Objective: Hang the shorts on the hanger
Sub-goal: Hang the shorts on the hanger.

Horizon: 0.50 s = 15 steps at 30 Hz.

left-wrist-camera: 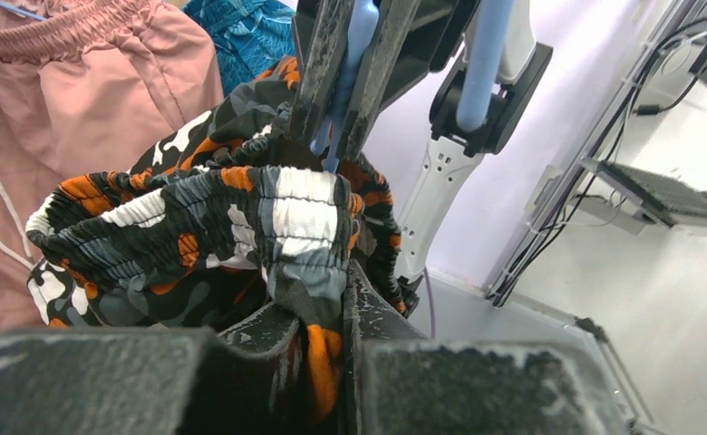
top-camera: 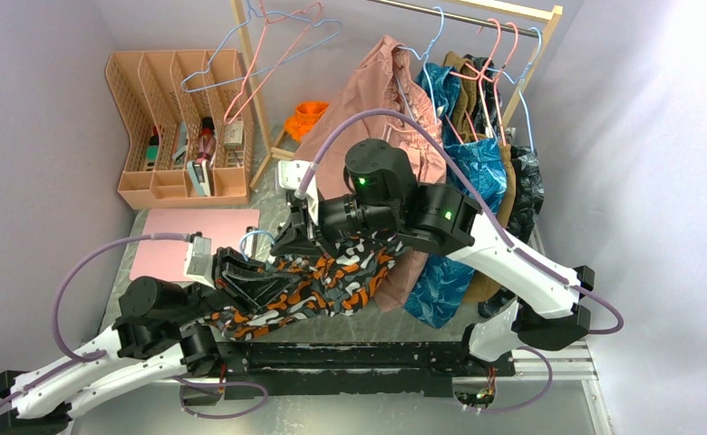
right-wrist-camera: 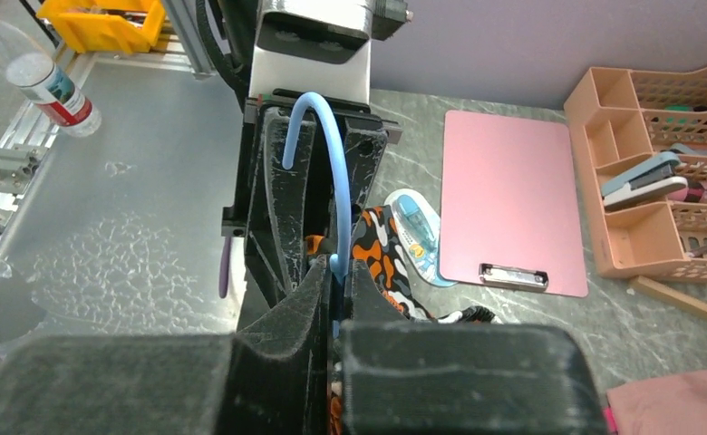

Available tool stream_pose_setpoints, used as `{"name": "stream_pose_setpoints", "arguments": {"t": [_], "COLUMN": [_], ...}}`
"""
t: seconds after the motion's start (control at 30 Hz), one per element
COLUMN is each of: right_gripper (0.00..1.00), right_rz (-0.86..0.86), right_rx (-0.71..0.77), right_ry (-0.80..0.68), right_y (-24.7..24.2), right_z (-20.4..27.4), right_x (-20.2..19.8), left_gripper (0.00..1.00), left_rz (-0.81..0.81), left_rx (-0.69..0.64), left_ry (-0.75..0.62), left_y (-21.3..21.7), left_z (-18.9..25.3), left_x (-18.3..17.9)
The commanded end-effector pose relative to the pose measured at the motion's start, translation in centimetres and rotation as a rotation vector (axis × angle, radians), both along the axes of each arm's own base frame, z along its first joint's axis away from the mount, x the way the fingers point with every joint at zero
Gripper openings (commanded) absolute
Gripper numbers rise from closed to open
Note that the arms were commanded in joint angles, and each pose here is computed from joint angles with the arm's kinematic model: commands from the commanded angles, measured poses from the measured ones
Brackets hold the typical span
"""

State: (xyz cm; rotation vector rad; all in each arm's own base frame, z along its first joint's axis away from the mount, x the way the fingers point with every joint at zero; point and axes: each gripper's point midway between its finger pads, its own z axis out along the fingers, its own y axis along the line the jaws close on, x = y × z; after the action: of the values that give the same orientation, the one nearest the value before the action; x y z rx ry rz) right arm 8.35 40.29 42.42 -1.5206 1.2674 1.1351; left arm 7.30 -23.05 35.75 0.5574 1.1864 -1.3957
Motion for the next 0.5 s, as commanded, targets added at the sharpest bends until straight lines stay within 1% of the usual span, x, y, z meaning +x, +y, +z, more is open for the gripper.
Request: {"name": "stream_pose_setpoints", "arguments": {"t": [0.0, 0.03, 0.07, 0.1, 0.13, 0.2, 0.33, 0.47], "right_gripper": [0.00, 0.00, 0.00, 0.00, 0.00, 0.00, 0.00, 0.00], "right_rz": [-0.057, -0.066, -0.073, -0.077, -0.082, -0.091, -0.097, -0.112], "right_rx": [0.015, 0.018, 0.021, 0.022, 0.022, 0.022, 0.026, 0.028], "right_ry": [-0.024, -0.026, -0.029, -0.031, -0.032, -0.033, -0.036, -0.041], "right_y": [-0.4, -0.5, -0.5, -0.5, -0.5, -0.6, -0.5, -0.5], "right_z": [0.6, 0.7, 0.8, 0.8, 0.8, 0.8, 0.9, 1.0], "right_x": [0.8, 0.9, 1.0, 1.1, 1.1, 1.3, 1.4, 1.6], "left_gripper": [0.24, 0.31, 0.36, 0.39, 0.41, 0.39, 0.27, 0.22], "left_rz": [0.024, 0.023, 0.022, 0.023, 0.027, 0.042, 0.087, 0.134], "left_rx": [-0.065, -0.059, -0.052, -0.040, -0.034, -0.025, -0.015, 0.006], "left_ry": [-0.019, -0.017, -0.013, -0.006, 0.000, 0.017, 0.045, 0.072], "left_y": [1.5, 1.6, 1.8, 1.9, 2.0, 2.5, 3.6, 4.6], "left_z": [2.9, 2.8, 2.7, 2.4, 2.3, 1.9, 1.3, 0.6], "left_x": [-0.3, -0.4, -0.4, -0.5, -0.5, -0.4, 0.0, 0.5]}}
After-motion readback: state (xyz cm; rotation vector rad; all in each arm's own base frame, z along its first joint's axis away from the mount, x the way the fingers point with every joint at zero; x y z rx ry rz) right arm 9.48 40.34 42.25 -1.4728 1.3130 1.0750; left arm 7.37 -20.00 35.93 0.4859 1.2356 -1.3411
